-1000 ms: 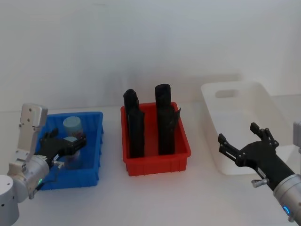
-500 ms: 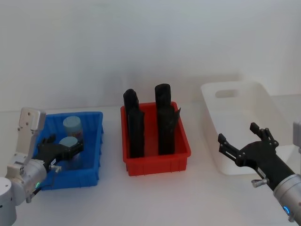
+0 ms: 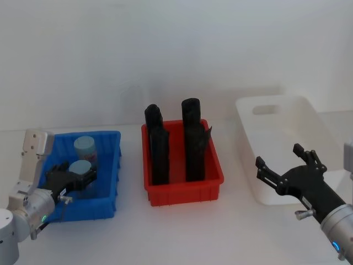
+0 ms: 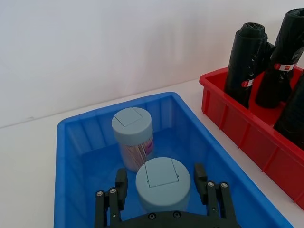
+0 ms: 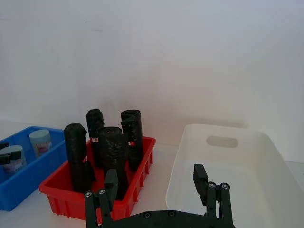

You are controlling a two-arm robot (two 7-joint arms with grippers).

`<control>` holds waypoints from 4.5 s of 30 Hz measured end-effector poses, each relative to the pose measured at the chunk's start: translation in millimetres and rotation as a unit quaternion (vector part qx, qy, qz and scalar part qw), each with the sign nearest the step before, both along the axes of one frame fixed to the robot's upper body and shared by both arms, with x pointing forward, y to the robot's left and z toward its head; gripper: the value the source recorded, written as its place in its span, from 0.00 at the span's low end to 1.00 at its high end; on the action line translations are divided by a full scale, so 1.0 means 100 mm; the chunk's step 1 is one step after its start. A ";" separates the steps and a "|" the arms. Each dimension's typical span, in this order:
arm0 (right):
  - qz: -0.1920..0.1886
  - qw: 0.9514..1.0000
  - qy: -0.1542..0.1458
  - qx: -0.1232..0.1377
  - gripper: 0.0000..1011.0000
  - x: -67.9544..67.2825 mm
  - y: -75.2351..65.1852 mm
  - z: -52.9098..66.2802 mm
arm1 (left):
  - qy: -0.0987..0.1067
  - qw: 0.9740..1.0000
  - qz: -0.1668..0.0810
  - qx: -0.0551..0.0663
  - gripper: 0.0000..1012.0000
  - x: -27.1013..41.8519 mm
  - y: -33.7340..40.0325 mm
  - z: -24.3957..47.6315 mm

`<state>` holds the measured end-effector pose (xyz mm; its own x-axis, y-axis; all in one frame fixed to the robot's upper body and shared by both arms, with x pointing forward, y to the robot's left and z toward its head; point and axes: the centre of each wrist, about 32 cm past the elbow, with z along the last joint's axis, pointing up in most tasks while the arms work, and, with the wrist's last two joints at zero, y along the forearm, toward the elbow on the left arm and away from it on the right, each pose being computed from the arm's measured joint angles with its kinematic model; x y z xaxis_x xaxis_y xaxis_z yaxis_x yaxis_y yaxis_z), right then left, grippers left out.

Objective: Pick the cotton swabs from the blue box and place them into the white box.

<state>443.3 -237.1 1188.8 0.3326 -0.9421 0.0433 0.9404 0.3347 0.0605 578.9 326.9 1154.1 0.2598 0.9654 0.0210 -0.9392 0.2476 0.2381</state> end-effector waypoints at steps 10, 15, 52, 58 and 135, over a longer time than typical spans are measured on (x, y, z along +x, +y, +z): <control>0.000 1.000 0.000 0.000 0.99 0.00 0.00 0.00 | -0.005 1.000 -0.005 -0.004 0.66 0.010 0.001 -0.002; 0.000 1.000 0.000 0.000 0.99 0.00 0.00 0.00 | -0.011 1.000 -0.007 -0.004 0.66 0.007 -0.008 0.028; 0.000 1.000 0.000 0.000 0.99 0.00 0.00 0.00 | -0.060 0.985 -0.157 0.024 0.66 -0.157 -0.138 1.116; 0.000 1.000 0.000 0.000 0.99 0.00 0.00 0.00 | -0.060 0.978 -0.201 0.021 0.66 -0.162 -0.195 1.262; 0.195 0.979 -0.027 -0.043 0.99 0.31 0.41 0.37 | -0.058 0.917 -0.394 -0.019 0.66 -0.110 -0.594 1.703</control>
